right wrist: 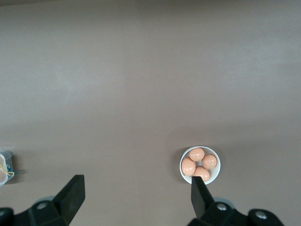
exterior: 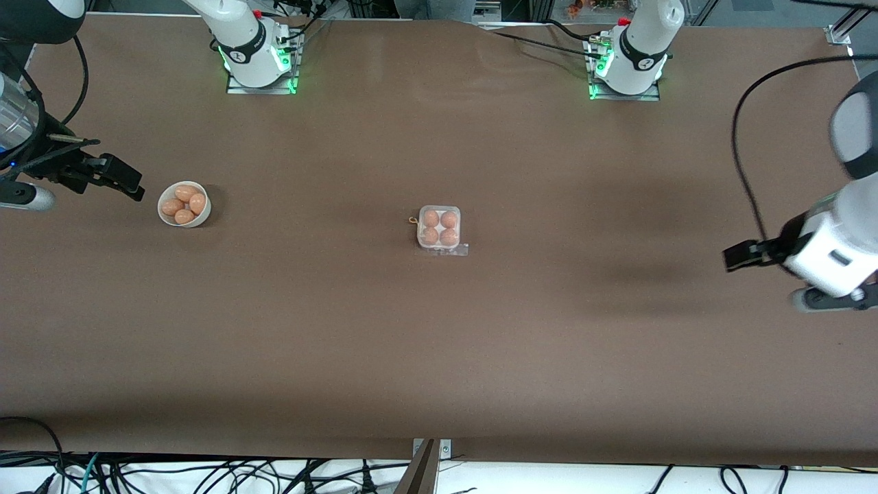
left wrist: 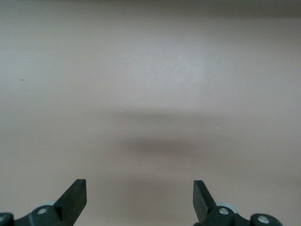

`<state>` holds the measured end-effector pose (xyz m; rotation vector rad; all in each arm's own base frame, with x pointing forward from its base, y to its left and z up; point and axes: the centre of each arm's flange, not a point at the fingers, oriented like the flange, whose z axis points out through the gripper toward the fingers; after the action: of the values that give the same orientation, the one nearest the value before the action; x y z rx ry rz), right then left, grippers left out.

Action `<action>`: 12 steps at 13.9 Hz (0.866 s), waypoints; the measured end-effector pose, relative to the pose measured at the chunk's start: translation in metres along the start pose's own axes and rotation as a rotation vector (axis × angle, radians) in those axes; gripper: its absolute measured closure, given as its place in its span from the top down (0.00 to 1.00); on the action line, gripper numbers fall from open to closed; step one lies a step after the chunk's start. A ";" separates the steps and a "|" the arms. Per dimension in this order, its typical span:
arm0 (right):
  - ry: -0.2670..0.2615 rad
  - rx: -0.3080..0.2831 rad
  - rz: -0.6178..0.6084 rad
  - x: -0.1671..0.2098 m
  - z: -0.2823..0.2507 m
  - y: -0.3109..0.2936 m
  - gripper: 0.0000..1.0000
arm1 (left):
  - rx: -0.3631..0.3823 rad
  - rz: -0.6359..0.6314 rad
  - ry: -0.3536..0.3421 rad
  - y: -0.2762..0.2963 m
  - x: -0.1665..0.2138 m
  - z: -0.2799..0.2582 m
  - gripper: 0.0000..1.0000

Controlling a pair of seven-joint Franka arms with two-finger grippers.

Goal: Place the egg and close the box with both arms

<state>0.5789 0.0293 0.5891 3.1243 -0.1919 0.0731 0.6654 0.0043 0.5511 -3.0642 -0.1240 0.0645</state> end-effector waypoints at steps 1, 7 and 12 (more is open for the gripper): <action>0.000 0.000 0.000 0.000 0.000 0.000 1.00 | -0.003 0.001 -0.001 -0.018 -0.007 -0.004 1.00; 0.000 0.000 0.000 0.000 0.000 0.000 1.00 | -0.017 0.001 0.026 -0.053 -0.049 -0.014 1.00; 0.000 0.000 0.000 0.000 0.000 0.000 1.00 | -0.026 0.023 0.036 -0.042 -0.073 -0.011 1.00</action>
<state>0.5789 0.0293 0.5893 3.1241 -0.1918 0.0738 0.5898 0.0390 0.5682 -3.0909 -0.0886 0.0092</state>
